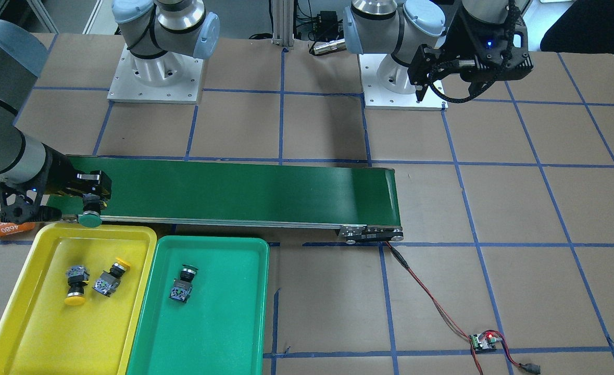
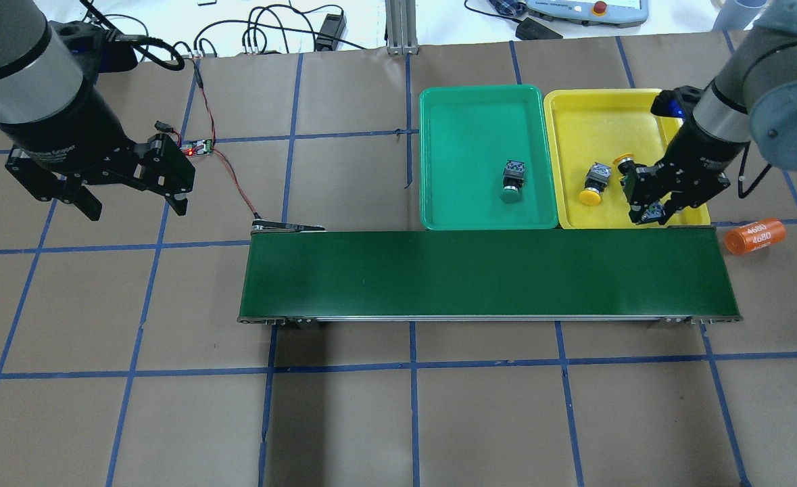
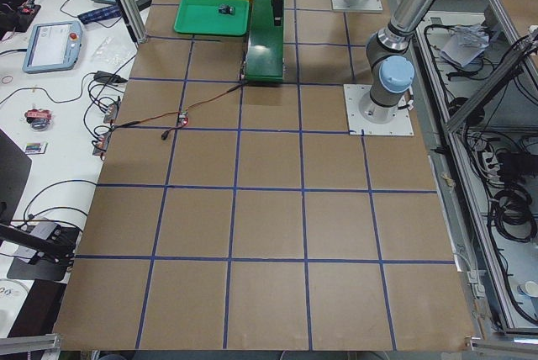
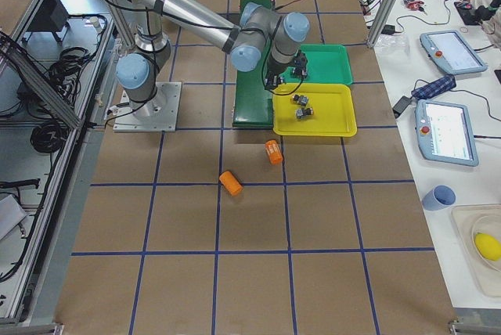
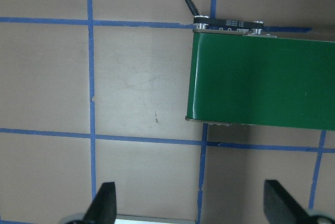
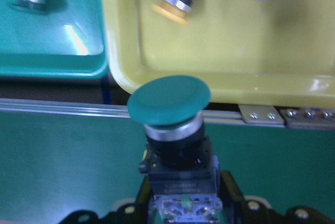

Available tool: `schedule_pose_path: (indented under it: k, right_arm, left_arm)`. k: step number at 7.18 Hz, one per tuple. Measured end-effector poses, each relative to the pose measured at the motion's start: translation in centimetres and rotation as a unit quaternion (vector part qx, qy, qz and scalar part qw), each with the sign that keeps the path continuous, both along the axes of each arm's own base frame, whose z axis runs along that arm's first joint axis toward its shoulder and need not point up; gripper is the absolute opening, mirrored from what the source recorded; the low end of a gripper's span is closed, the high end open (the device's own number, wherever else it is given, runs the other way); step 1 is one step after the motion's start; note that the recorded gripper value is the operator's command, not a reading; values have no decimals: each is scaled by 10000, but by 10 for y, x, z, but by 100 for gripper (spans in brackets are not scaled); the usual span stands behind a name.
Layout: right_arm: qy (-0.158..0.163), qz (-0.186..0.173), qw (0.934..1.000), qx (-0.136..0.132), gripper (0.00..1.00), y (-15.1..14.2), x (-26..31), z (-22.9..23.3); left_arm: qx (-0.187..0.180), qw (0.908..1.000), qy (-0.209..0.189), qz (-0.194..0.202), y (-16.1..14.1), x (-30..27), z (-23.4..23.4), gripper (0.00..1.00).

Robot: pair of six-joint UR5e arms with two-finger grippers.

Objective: Sort buttons by color to trays
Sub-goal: 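Lift the green button and carry it over the green tray with the right gripper, then lower the green button into the green tray and open the right gripper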

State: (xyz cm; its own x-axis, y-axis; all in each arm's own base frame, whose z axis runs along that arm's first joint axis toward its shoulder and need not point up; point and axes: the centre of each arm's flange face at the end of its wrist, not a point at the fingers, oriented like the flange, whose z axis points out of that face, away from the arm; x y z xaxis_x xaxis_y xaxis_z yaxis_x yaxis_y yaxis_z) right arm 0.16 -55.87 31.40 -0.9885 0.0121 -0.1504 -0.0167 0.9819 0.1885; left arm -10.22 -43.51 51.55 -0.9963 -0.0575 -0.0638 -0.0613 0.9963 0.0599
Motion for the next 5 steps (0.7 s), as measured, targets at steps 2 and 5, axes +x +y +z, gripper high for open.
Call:
schedule_pose_path:
  k: [2,5]
  right_arm:
    - [-41,-178,9997,-136,0,-64,90,6]
    - [-73,-664,9973,-313,97,-118,166,-45]
  left_arm:
    - [5,10000,1,1,0,0,0,100]
    - [-10,10000,0,7,-1,1,0,100]
